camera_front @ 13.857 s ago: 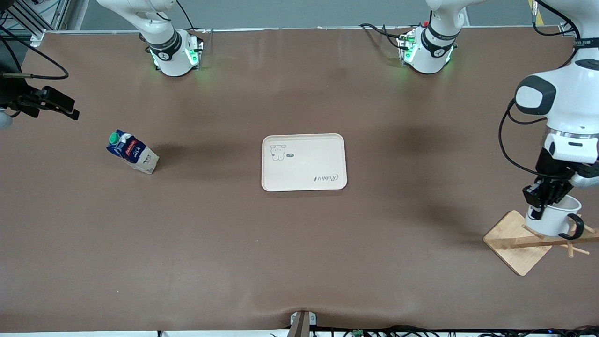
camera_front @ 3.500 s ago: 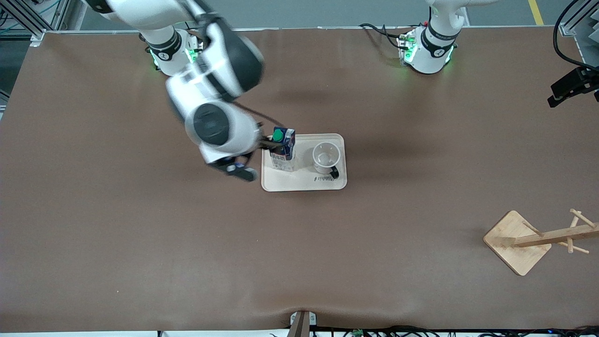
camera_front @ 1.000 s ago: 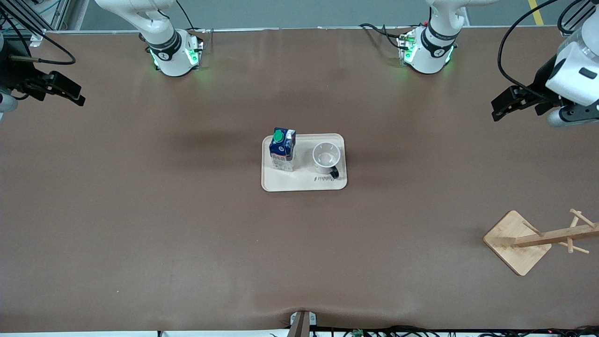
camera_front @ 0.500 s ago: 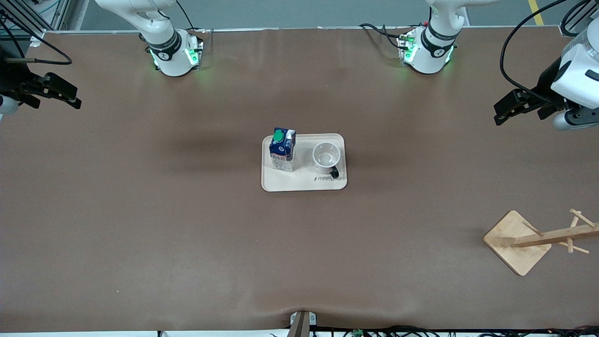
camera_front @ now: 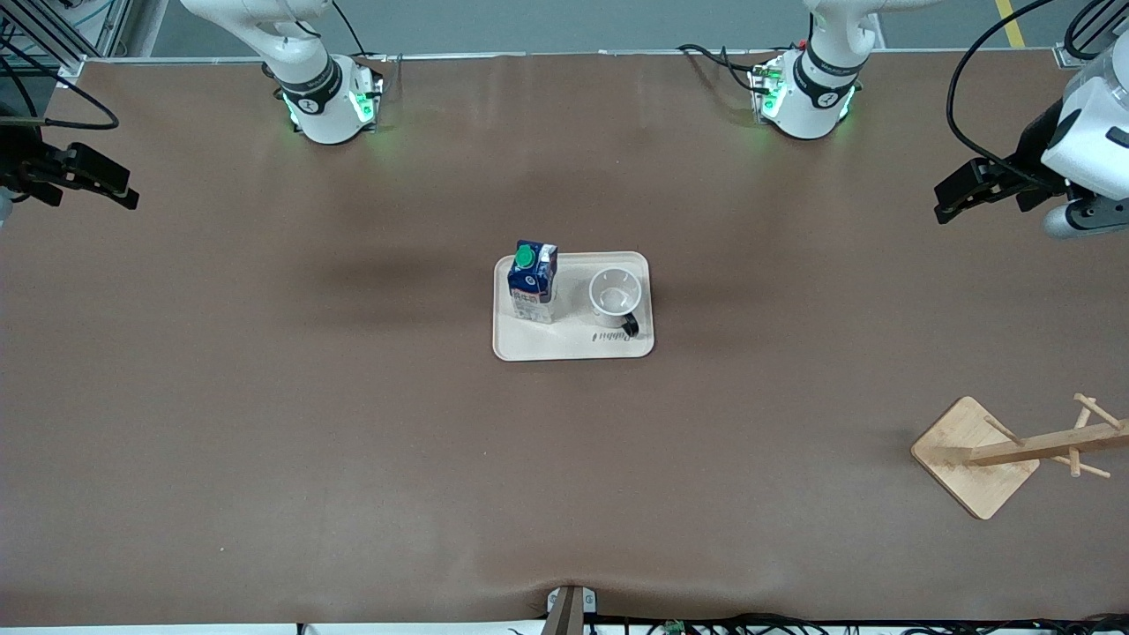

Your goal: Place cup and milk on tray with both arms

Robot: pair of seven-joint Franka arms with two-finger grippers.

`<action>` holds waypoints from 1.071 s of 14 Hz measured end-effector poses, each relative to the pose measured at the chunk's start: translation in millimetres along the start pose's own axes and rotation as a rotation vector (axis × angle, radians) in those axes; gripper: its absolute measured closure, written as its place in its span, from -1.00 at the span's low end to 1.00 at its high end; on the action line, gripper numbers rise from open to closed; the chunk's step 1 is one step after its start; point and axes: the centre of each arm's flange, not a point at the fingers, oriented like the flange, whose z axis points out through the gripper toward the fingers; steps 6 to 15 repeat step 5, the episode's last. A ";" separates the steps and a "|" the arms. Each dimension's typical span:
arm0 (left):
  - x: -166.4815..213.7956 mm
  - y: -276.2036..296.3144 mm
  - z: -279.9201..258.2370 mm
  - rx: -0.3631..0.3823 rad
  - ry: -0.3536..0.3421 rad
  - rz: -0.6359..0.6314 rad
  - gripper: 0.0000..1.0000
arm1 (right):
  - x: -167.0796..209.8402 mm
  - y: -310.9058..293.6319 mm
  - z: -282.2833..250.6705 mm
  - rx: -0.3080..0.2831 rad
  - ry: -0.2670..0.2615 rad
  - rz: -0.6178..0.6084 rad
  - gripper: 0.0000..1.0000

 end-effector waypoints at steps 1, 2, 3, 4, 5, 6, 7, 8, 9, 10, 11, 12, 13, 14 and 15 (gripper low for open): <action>0.2 -0.8 0.0 0.000 0.000 -0.002 -1.00 | 0.0 -0.5 -0.2 0.000 0.001 -0.001 -1.00; 0.2 -0.8 0.0 0.000 0.000 -0.002 -1.00 | 0.0 -0.9 -0.4 0.000 0.001 -0.002 -1.00; 0.2 -0.7 0.0 0.000 0.000 -0.001 -1.00 | 0.0 -1.2 -0.5 0.000 0.001 -0.002 -1.00; 0.3 -0.7 0.1 0.000 0.000 -0.001 -1.00 | 0.0 -1.5 -0.5 0.000 0.001 -0.003 -1.00; 0.3 -0.6 0.2 0.000 0.000 -0.001 -1.00 | 0.0 -1.7 -0.5 0.000 0.001 -0.003 -1.00; 0.3 -0.6 0.2 0.000 0.000 -0.001 -1.00 | 0.0 -1.7 -0.5 0.000 0.001 -0.003 -1.00; 0.3 -0.6 0.2 0.000 0.000 -0.001 -1.00 | 0.0 -1.7 -0.5 0.000 0.001 -0.003 -1.00; 0.3 -0.6 0.2 0.000 0.000 -0.001 -1.00 | 0.0 -1.7 -0.5 0.000 0.001 -0.003 -1.00; 0.3 -0.6 0.2 0.000 0.000 -0.001 -1.00 | 0.0 -1.7 -0.5 0.000 0.001 -0.003 -1.00; 0.3 -0.6 0.2 0.000 0.000 -0.001 -1.00 | 0.0 -1.7 -0.5 0.000 0.001 -0.003 -1.00; 0.3 -0.6 0.2 0.000 0.000 -0.001 -1.00 | 0.0 -1.7 -0.5 0.000 0.001 -0.003 -1.00; 0.3 -0.6 0.2 0.000 0.000 -0.001 -1.00 | 0.0 -1.7 -0.5 0.000 0.001 -0.003 -1.00; 0.3 -0.6 0.2 0.000 0.000 -0.001 -1.00 | 0.0 -1.7 -0.5 0.000 0.001 -0.003 -1.00; 0.3 -0.6 0.2 0.000 0.000 -0.001 -1.00 | 0.0 -1.7 -0.5 0.000 0.001 -0.003 -1.00; 0.3 -0.6 0.2 0.000 0.000 -0.001 -1.00 | 0.0 -1.7 -0.5 0.000 0.001 -0.003 -1.00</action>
